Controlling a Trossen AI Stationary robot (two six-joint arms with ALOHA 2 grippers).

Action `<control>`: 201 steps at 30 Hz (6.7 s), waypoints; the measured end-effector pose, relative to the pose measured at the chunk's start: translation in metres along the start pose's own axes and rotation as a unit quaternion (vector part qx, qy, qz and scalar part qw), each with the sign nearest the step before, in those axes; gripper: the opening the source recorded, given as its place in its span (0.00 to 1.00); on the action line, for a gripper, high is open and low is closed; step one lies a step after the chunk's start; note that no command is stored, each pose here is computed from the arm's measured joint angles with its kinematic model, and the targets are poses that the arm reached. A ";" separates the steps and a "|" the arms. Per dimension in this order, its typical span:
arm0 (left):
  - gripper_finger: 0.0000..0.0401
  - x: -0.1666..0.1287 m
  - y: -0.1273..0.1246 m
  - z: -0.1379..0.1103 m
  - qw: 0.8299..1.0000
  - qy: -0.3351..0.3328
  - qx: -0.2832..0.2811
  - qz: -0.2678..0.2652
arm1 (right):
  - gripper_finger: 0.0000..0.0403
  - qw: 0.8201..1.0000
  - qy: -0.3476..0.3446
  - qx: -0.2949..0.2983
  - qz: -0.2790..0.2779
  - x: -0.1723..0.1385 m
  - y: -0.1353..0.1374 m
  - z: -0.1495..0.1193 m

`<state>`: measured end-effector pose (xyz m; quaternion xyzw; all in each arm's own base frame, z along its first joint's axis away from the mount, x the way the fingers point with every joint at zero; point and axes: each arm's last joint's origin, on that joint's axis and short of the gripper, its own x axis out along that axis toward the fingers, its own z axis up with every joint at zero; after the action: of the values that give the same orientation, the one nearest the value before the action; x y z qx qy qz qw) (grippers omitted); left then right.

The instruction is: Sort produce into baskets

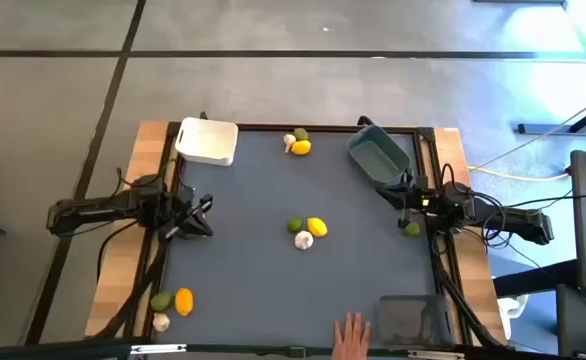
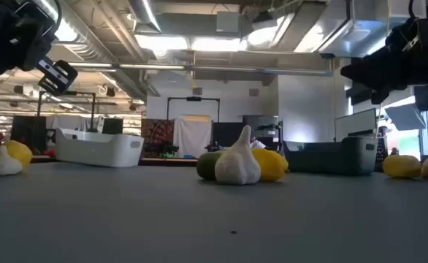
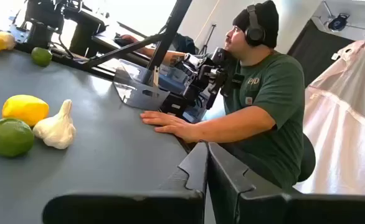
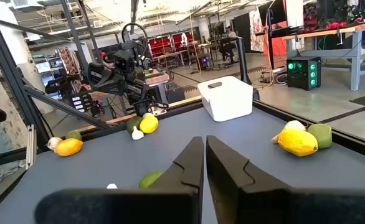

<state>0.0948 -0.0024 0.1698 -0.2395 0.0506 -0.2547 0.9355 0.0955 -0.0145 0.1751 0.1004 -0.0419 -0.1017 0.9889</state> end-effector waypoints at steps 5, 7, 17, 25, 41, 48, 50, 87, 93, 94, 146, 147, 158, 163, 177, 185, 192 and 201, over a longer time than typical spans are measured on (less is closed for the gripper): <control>0.01 0.000 0.000 0.000 1.000 0.000 0.000 0.000 | 0.05 1.000 0.000 0.000 0.000 0.000 0.000 0.000; 0.01 0.000 0.000 0.000 1.000 0.000 0.000 0.000 | 0.05 1.000 0.000 0.000 0.000 0.000 0.000 0.000; 0.01 0.000 0.000 0.000 1.000 0.000 0.000 0.000 | 0.05 1.000 0.000 0.000 0.000 0.000 0.000 0.000; 0.01 0.000 0.000 0.000 1.000 0.000 0.000 0.000 | 0.05 1.000 0.000 0.000 0.000 0.000 0.000 0.000; 0.01 0.000 0.000 0.000 1.000 0.000 0.000 0.000 | 0.05 1.000 0.000 0.000 0.000 0.000 0.000 0.000; 0.01 0.000 0.000 0.000 1.000 0.000 0.000 0.000 | 0.05 1.000 -0.001 0.000 0.000 0.000 0.000 0.000; 0.01 0.000 0.000 0.000 1.000 0.000 -0.003 0.000 | 0.05 1.000 -0.002 0.000 0.000 0.000 0.000 0.000; 0.01 -0.007 0.012 0.017 0.936 -0.198 0.055 0.285 | 0.05 1.000 -0.002 0.000 -0.020 0.001 -0.001 0.000; 0.01 -0.006 0.011 0.020 0.930 -0.207 0.080 0.293 | 0.05 1.000 -0.003 0.020 -0.015 0.006 0.000 0.001; 0.01 -0.006 0.011 0.022 0.929 -0.211 0.086 0.291 | 0.05 1.000 -0.001 0.026 -0.013 0.008 0.000 0.001; 0.00 0.120 0.015 0.088 0.961 -0.016 0.100 0.258 | 0.05 0.967 0.187 -0.042 0.166 0.148 0.069 0.040; 0.00 0.120 0.016 0.088 0.961 -0.016 0.098 0.258 | 0.05 0.968 0.185 -0.041 0.165 0.148 0.068 0.040; 0.00 0.120 0.018 0.088 0.962 -0.022 0.076 0.263 | 0.05 0.976 0.178 -0.023 0.119 0.151 0.066 0.039; 0.00 0.120 0.018 0.088 0.962 -0.023 0.075 0.263 | 0.15 0.975 0.188 -0.022 0.117 0.155 0.066 0.032; 0.00 0.120 0.016 0.091 0.963 -0.039 0.077 0.256 | 0.65 0.946 0.318 -0.054 0.030 0.182 0.069 0.029; 0.01 0.120 0.017 0.090 0.963 -0.036 0.075 0.257 | 0.72 0.913 0.406 -0.039 0.004 0.201 0.071 0.012; 0.19 0.120 0.017 0.090 0.964 -0.041 0.055 0.257 | 0.72 0.890 0.456 -0.007 0.018 0.207 0.072 -0.014; 0.33 0.120 0.017 0.090 0.962 -0.035 0.079 0.258 | 0.72 0.877 0.481 -0.002 0.000 0.211 0.072 -0.036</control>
<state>0.2257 -0.0116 0.2446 -0.1524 0.0580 0.0008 0.9866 0.3189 0.0172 0.1677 0.1354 0.4392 -0.0414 0.8871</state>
